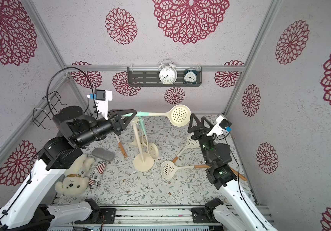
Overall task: Hang the skimmer on the kitchen utensil rack
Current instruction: Pick up the skimmer from the center of the board.
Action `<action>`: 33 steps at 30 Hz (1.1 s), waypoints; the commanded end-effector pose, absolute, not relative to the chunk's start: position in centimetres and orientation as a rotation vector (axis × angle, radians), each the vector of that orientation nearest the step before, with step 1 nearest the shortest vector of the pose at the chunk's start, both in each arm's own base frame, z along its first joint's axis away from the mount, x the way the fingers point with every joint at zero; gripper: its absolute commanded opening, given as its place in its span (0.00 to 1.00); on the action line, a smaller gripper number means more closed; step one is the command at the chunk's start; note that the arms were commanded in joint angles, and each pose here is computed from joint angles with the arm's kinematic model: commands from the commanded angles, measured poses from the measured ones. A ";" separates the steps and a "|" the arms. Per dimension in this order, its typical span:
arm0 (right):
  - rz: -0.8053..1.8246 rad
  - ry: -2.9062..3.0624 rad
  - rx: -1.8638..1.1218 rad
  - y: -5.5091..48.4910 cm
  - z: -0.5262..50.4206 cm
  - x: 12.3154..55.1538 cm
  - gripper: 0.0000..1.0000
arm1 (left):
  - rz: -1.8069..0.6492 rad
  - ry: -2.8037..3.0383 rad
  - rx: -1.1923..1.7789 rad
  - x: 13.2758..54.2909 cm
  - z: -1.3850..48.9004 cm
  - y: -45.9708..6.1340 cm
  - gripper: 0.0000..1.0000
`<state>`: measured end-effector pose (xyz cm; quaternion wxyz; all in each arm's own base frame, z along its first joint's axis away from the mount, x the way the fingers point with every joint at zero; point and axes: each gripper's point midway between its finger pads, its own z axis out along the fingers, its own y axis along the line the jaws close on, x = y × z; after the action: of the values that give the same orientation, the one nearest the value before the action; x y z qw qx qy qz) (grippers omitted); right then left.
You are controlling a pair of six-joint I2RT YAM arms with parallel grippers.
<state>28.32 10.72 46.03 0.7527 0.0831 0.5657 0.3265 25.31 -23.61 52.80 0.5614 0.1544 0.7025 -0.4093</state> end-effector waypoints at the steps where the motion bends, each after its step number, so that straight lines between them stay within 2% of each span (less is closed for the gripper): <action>1: 0.447 1.239 -0.262 13.6 48.5 26.6 0.81 | -0.898 1.773 0.446 23.0 51.2 -21.7 0.00; 4: 0.431 1.315 -0.518 16.8 48.2 26.5 0.84 | -0.903 1.848 0.492 21.9 50.2 -21.5 0.00; 8: 0.476 1.305 -0.696 20.2 48.5 25.7 0.82 | -0.912 1.897 0.517 21.2 49.3 -21.4 0.00; 15: 0.445 1.205 -0.995 27.3 47.1 22.1 0.70 | -0.999 1.887 0.554 20.5 49.5 -22.4 0.00; 19: 0.458 1.143 -1.044 28.7 46.9 20.7 0.63 | -1.002 1.898 0.558 20.6 49.2 -22.6 0.00; 26: 0.485 1.153 -1.099 30.9 44.7 20.0 0.58 | -1.019 1.900 0.534 20.7 48.9 -22.6 0.00; 33: 0.460 1.144 -1.114 32.1 43.4 20.4 0.45 | -1.013 1.919 0.544 21.3 48.4 -23.1 0.00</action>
<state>20.34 31.95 41.20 0.6433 -0.5075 0.5332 0.2105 20.97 -22.80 47.37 0.4241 0.2159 0.7845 -0.3977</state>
